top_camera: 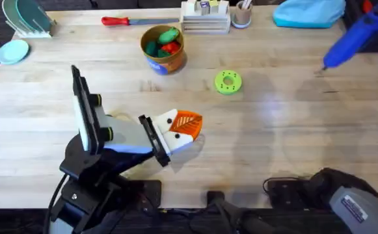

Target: Pick up the gripper from the table and insert it into the empty holder that is missing its gripper. Then pick up a screw, insert it into the mounting hole, and use the screwdriver to tighten it. Finally, clean up the table by picking up the vegetable and placing it into the bucket.

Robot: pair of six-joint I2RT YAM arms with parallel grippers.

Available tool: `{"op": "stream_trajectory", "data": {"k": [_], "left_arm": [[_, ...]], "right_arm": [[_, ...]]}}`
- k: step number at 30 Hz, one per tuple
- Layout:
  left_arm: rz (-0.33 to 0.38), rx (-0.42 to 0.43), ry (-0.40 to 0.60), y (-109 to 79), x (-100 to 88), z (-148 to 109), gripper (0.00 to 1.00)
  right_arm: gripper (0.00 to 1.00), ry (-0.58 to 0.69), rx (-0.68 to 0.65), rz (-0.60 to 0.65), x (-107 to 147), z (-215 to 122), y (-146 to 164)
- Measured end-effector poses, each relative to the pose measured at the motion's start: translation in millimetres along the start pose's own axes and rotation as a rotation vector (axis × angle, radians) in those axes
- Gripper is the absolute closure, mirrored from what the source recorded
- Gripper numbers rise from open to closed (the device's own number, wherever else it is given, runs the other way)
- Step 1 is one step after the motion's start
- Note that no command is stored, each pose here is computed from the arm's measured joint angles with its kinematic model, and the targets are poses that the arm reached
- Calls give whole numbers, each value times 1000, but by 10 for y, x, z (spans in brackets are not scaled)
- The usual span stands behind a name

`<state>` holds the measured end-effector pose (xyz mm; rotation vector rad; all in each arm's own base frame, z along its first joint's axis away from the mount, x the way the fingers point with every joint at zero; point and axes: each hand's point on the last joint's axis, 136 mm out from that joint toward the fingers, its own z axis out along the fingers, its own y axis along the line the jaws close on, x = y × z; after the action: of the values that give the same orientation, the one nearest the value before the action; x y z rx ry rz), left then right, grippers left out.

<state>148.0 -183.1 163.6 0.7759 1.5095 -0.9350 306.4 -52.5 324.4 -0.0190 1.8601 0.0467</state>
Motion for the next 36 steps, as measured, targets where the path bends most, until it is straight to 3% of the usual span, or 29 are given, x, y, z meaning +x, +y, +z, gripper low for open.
{"op": "stream_trajectory", "data": {"k": [8, 18, 24, 31, 36], "left_arm": [[0, 0, 0, 0, 0, 0, 996], [0, 0, 0, 0, 1, 0, 996], [0, 0, 0, 0, 1, 0, 996], [0, 0, 0, 0, 1, 0, 996], [0, 0, 0, 0, -1, 0, 996]], "right_arm": [[984, -266, -419, -121, -614, -322, 1286], [984, -512, -909, -170, -882, -989, 2595], [984, -547, -1125, -166, -770, -1397, 3046], [984, -473, -1284, -161, -506, -1447, 3550], [984, -448, -1348, -159, -407, -1478, 3726]]}}
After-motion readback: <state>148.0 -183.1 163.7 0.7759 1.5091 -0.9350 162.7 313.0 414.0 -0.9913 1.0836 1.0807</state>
